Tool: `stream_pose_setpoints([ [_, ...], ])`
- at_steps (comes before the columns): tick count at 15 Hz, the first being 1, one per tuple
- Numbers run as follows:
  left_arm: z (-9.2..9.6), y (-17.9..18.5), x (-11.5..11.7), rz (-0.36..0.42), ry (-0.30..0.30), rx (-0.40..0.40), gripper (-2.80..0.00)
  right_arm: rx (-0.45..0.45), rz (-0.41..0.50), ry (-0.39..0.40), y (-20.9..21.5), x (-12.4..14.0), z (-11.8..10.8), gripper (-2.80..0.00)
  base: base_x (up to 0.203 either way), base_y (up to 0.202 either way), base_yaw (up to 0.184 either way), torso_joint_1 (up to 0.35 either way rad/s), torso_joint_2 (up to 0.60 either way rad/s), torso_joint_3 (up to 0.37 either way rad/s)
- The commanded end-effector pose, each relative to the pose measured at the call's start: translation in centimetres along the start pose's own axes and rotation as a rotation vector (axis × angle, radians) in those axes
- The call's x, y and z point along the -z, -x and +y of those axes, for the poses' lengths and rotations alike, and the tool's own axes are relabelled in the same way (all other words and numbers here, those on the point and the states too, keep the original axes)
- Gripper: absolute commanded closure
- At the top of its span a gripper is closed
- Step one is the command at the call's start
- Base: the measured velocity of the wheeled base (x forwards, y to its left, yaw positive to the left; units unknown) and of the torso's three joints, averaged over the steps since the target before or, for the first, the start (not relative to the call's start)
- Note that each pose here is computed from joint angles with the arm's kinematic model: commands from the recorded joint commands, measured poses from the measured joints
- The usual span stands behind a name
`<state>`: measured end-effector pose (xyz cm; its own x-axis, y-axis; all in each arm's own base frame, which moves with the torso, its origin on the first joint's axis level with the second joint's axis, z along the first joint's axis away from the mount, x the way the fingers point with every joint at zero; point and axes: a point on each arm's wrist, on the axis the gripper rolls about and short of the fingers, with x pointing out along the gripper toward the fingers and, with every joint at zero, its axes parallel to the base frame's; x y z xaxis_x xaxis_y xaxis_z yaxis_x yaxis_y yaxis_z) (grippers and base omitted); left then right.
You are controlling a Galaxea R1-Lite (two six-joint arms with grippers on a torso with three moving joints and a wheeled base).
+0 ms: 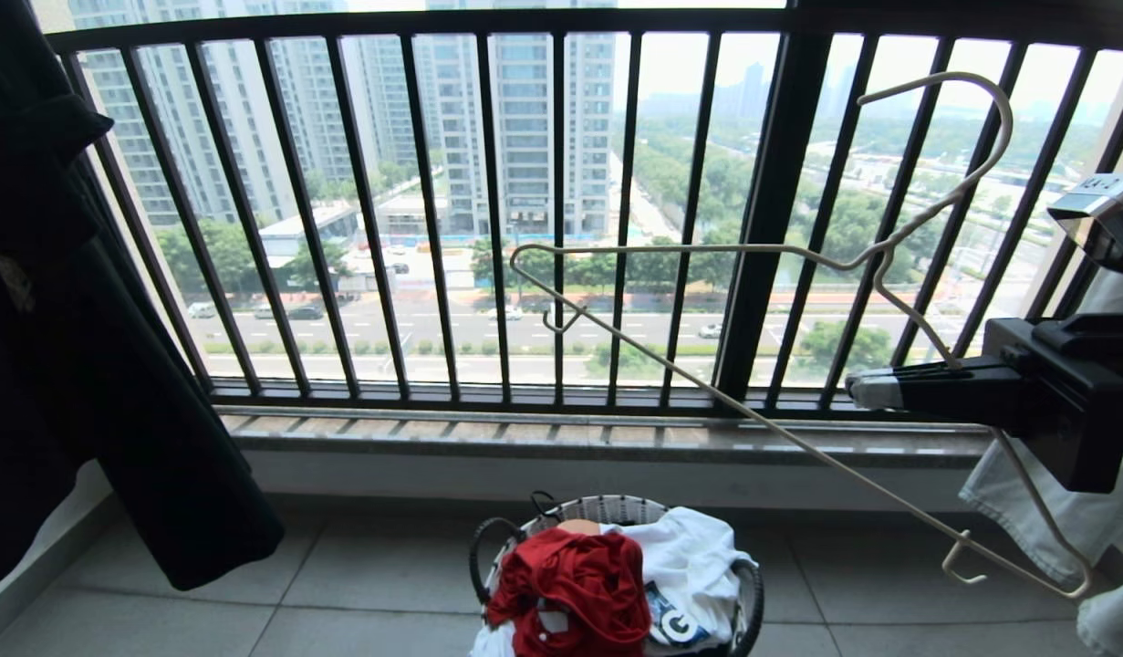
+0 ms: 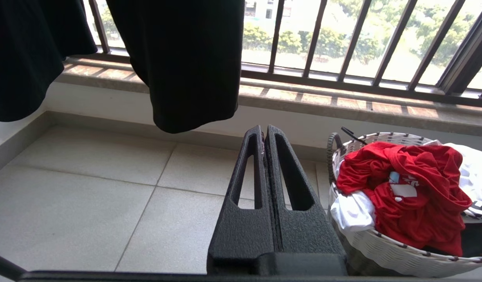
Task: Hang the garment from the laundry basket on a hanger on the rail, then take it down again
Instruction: Pick up the clothes rack on the clothesline
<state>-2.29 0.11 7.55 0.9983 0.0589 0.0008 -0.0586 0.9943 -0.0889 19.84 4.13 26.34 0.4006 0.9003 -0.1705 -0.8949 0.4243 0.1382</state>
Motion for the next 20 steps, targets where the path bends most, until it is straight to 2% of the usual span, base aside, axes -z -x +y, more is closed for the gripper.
stream_pose_setpoints([
  [1, 0.0, 0.0, 0.0, 0.001, 0.001, -0.001, 0.0, 0.0, -0.002, -0.001, 0.1, 0.0, -0.1, 0.0, 0.0, 0.0, 0.0, -0.002, 0.08, 0.057],
  [6, 0.0, 0.0, 0.0, 0.001, 0.002, -0.001, 0.0, 0.047, -0.021, 0.014, 1.1, -0.5, -0.2, 0.0, 0.0, 0.0, 0.0, 0.0, 0.01, 0.015],
  [20, 0.0, 0.0, 0.0, 0.001, 0.001, -0.001, 0.0, 0.056, -0.039, 0.044, 1.6, -0.8, 0.4, 0.0, 0.0, 0.0, 0.0, 0.0, 0.0, 0.0],
])
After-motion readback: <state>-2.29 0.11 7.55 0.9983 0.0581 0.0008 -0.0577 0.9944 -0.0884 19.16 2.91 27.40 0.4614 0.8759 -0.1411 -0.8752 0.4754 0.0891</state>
